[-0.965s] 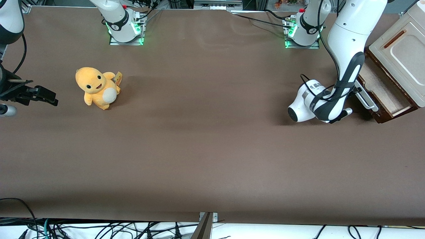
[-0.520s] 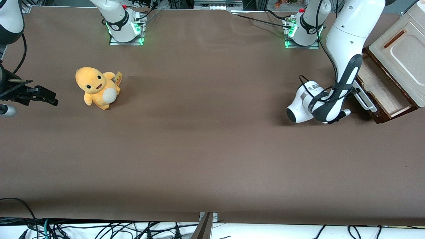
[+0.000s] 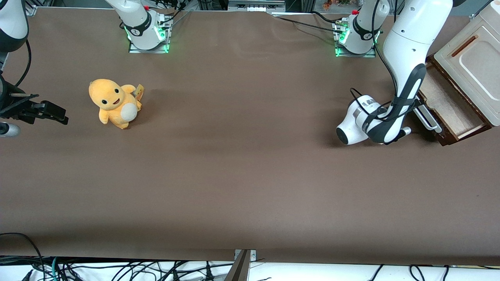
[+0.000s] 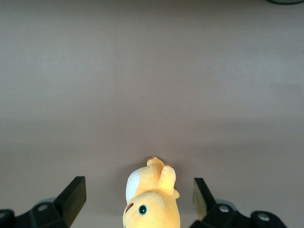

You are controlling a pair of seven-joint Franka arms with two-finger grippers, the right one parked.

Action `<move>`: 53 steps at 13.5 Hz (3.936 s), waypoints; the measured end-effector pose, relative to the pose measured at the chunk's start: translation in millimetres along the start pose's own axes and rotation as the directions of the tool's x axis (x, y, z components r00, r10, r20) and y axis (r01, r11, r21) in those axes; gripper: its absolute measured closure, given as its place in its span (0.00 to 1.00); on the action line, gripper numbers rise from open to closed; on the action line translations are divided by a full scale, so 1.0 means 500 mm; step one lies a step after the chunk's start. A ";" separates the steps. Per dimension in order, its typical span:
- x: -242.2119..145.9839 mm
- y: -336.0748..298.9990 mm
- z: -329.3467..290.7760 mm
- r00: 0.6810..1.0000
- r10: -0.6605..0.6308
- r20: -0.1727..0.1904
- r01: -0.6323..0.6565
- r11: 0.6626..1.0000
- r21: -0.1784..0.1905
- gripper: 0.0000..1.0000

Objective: Open lower drawer with left arm only

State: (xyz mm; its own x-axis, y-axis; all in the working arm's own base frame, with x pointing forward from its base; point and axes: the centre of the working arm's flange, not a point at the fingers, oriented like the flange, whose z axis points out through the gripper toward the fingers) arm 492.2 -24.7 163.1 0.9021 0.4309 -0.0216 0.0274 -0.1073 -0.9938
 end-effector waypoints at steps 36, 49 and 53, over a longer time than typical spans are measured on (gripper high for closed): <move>0.153 -0.782 -0.231 0.875 0.106 -0.473 -0.481 0.083 -0.873 0.00; 0.122 -0.808 -0.159 0.886 0.050 -0.461 -0.464 0.092 -0.881 0.00; 0.104 -0.811 -0.164 0.881 0.054 -0.470 -0.473 0.093 -0.876 0.00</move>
State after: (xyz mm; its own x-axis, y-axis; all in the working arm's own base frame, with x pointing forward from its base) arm 563.4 -32.4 573.9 0.9986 -0.0477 -0.0219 -0.0474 -0.9988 0.0129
